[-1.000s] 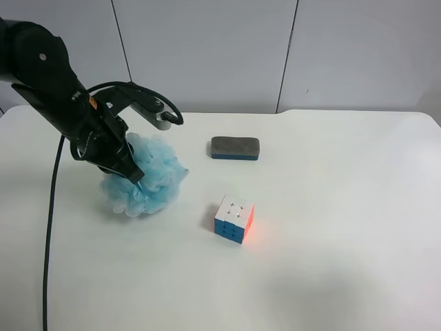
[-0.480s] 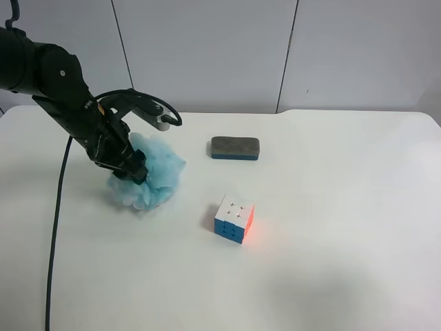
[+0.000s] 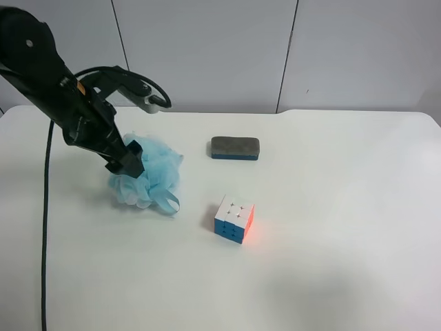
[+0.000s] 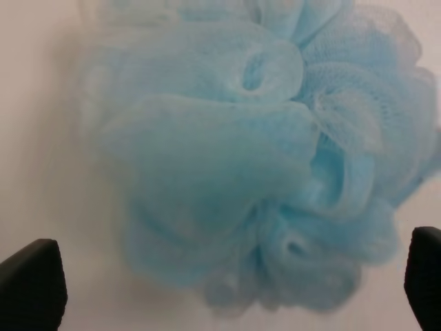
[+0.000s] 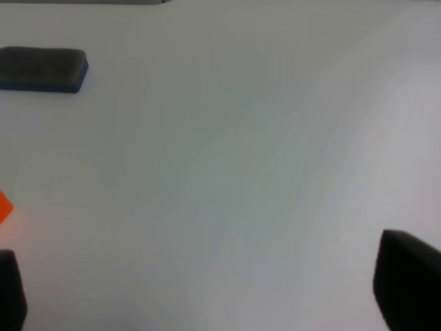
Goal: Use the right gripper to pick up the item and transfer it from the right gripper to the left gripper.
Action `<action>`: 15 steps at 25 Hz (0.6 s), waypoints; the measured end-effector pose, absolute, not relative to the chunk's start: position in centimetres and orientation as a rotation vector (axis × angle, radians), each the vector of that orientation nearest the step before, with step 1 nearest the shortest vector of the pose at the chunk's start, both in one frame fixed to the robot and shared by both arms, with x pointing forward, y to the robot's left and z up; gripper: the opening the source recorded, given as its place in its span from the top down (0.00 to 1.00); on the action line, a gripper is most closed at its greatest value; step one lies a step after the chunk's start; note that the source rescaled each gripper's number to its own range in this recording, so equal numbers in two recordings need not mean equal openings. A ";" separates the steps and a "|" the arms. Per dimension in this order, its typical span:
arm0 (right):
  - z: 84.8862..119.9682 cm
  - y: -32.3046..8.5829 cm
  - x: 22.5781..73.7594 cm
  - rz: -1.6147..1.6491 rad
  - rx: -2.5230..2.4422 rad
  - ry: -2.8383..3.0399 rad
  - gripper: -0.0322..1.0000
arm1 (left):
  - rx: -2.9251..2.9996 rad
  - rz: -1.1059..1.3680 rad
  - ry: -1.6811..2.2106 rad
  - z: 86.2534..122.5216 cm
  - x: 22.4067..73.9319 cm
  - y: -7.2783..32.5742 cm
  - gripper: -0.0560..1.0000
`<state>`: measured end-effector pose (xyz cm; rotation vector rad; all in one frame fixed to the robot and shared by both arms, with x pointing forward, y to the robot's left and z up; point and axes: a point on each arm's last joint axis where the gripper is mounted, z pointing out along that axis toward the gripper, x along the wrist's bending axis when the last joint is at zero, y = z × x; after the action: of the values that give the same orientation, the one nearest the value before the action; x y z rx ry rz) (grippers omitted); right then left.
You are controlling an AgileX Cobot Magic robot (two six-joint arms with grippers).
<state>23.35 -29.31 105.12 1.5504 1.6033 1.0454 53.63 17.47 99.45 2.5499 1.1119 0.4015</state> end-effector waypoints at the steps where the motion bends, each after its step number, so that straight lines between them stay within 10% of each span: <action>1: 105.1 -29.3 23.3 1.045 1.550 1.603 0.00 | 2.554 0.400 1.110 100.3 53.1 17.7 0.00; 15: 105.1 -29.3 23.3 1.045 1.550 1.603 0.00 | 2.292 0.484 1.227 112.2 40.8 22.7 0.00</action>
<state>23.35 -29.31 105.12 1.5504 1.6033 1.0454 40.82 22.73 112.18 2.2916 1.2267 0.4844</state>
